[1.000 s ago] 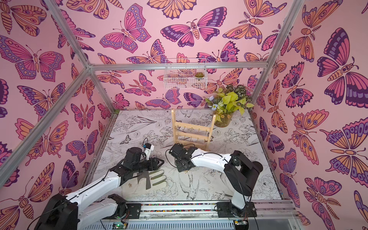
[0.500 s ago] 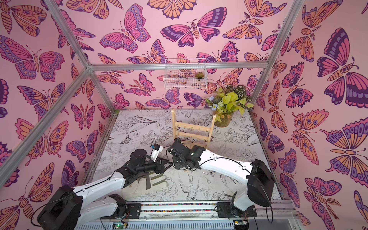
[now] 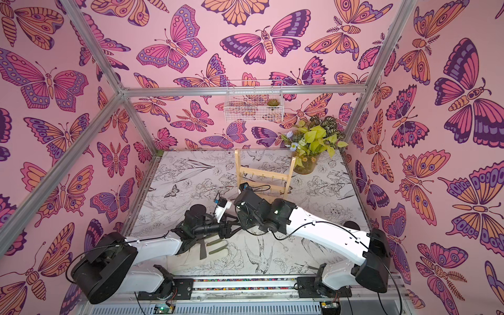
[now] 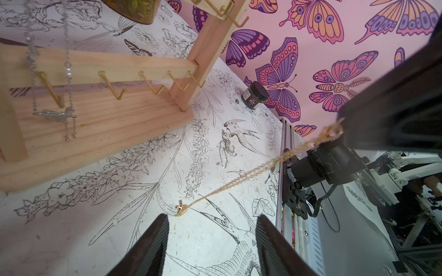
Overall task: Hang the necklace on the jewelry display stand
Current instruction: Pick up the necklace from the center of the board, then adjust the necklace.
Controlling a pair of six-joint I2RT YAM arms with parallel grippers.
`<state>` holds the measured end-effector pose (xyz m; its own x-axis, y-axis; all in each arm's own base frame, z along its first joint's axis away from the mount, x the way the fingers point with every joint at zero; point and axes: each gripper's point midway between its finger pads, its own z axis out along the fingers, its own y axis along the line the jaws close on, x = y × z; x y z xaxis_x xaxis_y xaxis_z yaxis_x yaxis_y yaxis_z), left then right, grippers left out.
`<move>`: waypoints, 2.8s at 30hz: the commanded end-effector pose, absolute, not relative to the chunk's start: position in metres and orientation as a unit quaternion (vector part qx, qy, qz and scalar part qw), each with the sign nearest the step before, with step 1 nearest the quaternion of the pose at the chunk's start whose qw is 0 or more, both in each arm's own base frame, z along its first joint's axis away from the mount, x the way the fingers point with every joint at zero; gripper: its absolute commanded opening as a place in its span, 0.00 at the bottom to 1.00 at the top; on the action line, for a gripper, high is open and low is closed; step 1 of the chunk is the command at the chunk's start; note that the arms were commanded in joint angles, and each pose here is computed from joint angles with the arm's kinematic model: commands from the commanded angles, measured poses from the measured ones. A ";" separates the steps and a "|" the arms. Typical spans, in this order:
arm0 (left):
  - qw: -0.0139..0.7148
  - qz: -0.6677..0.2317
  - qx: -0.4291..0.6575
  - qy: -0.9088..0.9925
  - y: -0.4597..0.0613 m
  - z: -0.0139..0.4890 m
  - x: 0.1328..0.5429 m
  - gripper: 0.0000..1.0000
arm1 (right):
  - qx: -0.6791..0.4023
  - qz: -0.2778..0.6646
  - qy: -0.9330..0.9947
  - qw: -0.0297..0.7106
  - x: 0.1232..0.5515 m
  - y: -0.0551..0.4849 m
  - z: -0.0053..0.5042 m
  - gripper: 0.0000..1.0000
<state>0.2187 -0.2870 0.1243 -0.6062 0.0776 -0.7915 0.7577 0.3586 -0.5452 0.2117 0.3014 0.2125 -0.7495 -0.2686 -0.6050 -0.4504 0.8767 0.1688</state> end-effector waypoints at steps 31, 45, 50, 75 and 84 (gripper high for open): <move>0.346 -0.521 0.325 0.709 -0.312 0.137 0.207 0.50 | -0.209 0.161 0.900 0.348 0.213 0.301 0.261 0.00; 0.379 -0.476 0.310 0.730 -0.303 0.134 0.222 0.52 | -0.210 0.169 0.899 0.347 0.212 0.304 0.264 0.00; 0.368 -0.487 0.321 0.724 -0.305 0.135 0.217 0.50 | -0.209 0.170 0.898 0.348 0.212 0.304 0.265 0.00; 0.352 -0.508 0.324 0.716 -0.309 0.135 0.210 0.30 | -0.209 0.168 0.897 0.352 0.214 0.307 0.267 0.00; 0.362 -0.496 0.319 0.722 -0.307 0.132 0.215 0.42 | -0.209 0.172 0.897 0.349 0.213 0.307 0.267 0.00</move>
